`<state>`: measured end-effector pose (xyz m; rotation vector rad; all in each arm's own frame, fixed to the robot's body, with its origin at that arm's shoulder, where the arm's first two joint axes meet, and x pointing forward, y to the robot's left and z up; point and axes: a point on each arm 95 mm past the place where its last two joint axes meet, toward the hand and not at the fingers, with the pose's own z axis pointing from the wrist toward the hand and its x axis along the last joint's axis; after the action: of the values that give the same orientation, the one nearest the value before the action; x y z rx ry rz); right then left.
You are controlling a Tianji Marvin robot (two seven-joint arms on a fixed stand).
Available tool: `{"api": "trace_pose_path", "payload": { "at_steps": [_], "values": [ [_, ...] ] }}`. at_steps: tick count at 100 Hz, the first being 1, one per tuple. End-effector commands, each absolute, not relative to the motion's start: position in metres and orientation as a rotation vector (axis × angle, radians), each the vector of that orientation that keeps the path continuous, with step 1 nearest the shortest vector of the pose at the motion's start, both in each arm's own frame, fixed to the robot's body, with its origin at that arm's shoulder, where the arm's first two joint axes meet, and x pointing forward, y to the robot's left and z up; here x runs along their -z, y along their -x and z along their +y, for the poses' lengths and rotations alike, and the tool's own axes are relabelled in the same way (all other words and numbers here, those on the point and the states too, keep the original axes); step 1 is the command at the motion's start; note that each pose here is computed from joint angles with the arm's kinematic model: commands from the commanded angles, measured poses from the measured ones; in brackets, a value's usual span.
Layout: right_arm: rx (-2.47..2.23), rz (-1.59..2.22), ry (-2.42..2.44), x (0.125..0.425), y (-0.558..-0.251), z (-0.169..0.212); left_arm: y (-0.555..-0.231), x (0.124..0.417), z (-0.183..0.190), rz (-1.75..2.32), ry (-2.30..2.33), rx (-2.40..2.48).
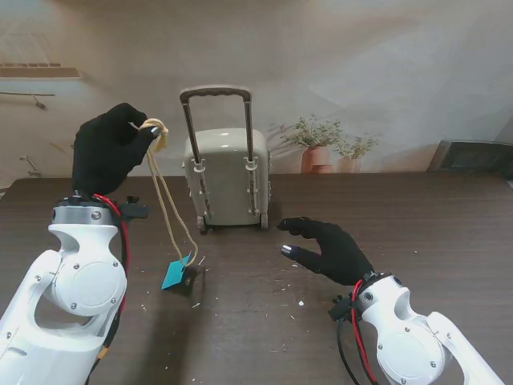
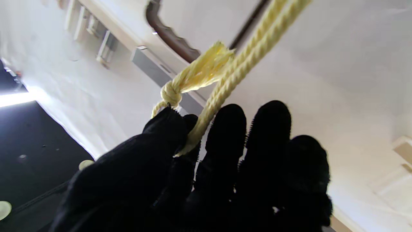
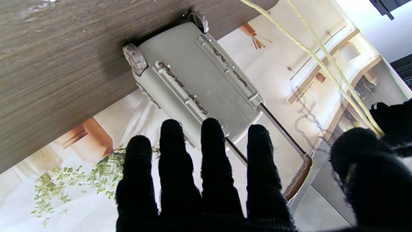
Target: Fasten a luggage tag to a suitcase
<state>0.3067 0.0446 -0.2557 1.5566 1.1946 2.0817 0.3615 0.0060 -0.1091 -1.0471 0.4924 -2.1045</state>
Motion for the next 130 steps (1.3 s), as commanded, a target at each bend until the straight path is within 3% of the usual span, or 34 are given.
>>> {"api": "trace_pose_path", "payload": {
  "at_steps": [1,50,130],
  "values": [
    [-2.088,1.218,-1.552,0.252,-0.308,0.048,-0.356,0.093,-0.005,0.491,0.998,2.163],
    [-2.006,1.295,-1.48,0.261,-0.322,0.067,-0.344,0.064,-0.044,0.463,0.925,2.342],
    [-1.978,1.289,-1.562,0.284,-0.341,0.094,-0.34,0.054,-0.076,0.45,0.917,2.46]
  ]
}}
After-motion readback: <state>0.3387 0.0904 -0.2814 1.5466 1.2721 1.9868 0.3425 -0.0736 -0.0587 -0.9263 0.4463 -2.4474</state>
